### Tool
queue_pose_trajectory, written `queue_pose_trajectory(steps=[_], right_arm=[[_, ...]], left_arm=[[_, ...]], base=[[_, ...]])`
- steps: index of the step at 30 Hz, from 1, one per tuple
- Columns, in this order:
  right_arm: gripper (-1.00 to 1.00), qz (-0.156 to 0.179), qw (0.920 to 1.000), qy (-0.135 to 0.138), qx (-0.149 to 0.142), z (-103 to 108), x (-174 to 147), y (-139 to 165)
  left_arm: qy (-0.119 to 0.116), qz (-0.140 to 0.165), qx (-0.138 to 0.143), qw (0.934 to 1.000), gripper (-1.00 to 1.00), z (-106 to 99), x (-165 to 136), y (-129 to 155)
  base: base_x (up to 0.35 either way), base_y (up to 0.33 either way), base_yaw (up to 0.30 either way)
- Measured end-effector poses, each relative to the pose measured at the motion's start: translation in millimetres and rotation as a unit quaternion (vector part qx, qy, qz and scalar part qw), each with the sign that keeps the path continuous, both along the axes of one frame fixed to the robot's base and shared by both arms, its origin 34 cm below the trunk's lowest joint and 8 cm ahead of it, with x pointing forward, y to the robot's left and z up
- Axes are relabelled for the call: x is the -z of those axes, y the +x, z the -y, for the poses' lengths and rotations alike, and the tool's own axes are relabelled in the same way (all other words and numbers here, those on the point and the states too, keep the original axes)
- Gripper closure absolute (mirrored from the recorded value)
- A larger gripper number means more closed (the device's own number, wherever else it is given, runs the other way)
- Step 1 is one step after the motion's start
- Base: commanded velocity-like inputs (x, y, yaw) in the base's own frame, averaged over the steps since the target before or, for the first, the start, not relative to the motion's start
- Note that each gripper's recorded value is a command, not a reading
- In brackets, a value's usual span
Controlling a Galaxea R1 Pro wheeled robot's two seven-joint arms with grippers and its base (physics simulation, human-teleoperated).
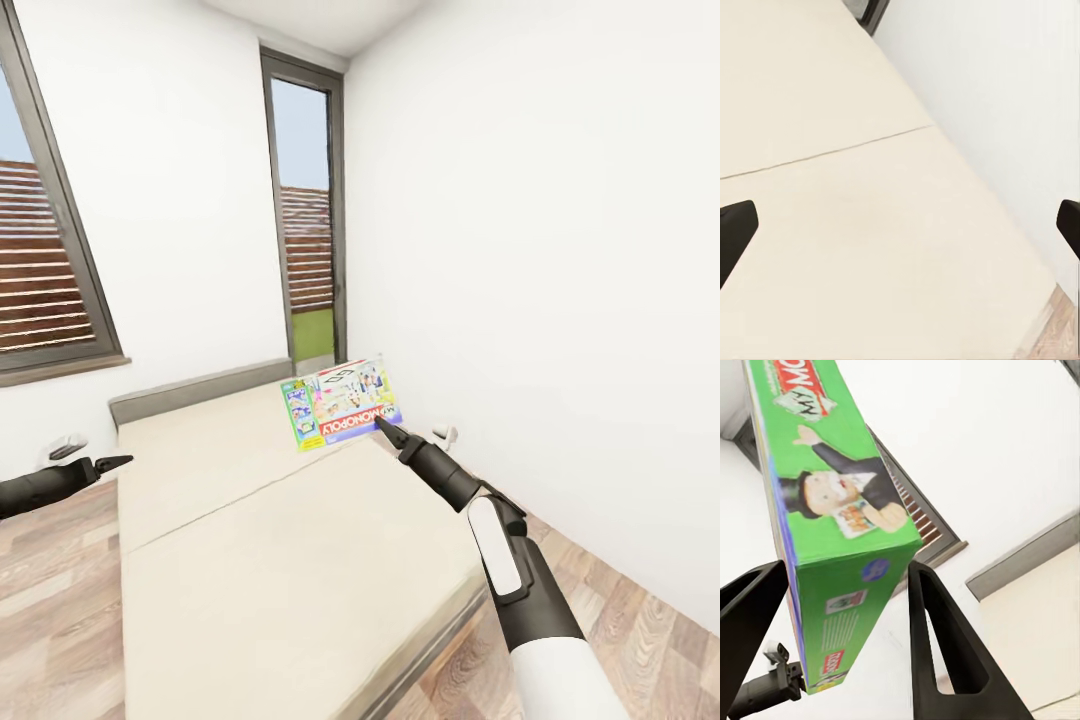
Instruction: Put all the toys in the child's room - the three board games (two on the bed and one on the table), the two jigsaw puzzles on the table, and the tennis ball on the table - inside the toy box on the table in the child's room.
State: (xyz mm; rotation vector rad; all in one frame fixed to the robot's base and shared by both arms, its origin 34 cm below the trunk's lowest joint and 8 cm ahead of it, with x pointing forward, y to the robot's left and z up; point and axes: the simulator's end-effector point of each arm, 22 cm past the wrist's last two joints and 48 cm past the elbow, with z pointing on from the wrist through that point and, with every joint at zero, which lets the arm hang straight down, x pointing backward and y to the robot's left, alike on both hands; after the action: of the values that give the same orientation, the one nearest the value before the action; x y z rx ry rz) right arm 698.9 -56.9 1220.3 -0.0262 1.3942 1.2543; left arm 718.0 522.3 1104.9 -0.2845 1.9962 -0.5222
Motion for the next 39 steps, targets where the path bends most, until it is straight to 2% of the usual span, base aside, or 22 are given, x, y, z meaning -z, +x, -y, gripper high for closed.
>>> queue_pose_trajectory(steps=[39], right_arm=[[1.0, 0.016, 0.9999, -0.001, 0.004, 1.9, -18.8, -7.2]], left_arm=[[0.0, 0.017, 0.0, 0.9999, -1.0, 0.3, -20.5, -4.6]], base=[[0.0, 0.0, -0.255]])
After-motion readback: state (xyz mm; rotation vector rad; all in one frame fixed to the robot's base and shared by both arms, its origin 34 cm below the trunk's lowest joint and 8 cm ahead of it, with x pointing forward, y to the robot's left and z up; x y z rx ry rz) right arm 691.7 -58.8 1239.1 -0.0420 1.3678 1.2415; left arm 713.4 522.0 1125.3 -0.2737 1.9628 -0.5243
